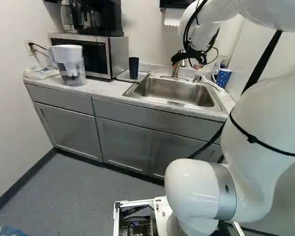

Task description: Rinse the cup and place it in the tray

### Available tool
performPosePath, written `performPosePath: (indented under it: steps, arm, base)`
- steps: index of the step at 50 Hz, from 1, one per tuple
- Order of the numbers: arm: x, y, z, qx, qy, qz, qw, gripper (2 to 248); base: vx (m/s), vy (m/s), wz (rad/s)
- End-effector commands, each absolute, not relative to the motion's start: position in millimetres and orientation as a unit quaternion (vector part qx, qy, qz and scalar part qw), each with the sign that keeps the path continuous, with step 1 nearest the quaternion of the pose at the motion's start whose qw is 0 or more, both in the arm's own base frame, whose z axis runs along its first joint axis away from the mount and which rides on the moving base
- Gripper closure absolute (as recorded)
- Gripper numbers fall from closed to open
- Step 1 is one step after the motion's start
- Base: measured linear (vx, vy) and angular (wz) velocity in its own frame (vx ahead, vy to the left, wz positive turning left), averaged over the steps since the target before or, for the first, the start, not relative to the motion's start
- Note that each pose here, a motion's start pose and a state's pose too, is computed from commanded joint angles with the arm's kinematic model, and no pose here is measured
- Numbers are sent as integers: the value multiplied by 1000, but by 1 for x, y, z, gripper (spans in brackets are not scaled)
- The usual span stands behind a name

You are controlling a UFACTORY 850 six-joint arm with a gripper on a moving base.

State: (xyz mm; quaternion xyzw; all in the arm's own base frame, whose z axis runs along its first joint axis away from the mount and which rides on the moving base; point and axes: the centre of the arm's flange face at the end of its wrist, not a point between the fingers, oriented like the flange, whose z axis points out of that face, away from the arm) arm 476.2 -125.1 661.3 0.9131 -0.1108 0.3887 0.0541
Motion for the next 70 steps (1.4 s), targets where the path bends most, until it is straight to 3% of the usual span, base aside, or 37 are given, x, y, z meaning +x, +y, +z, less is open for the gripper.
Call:
performPosePath:
  steps: [70]
  arm:
    - [464, -124, 658, 921, -114, 368, 52, 3]
  base:
    - [0, 0, 0]
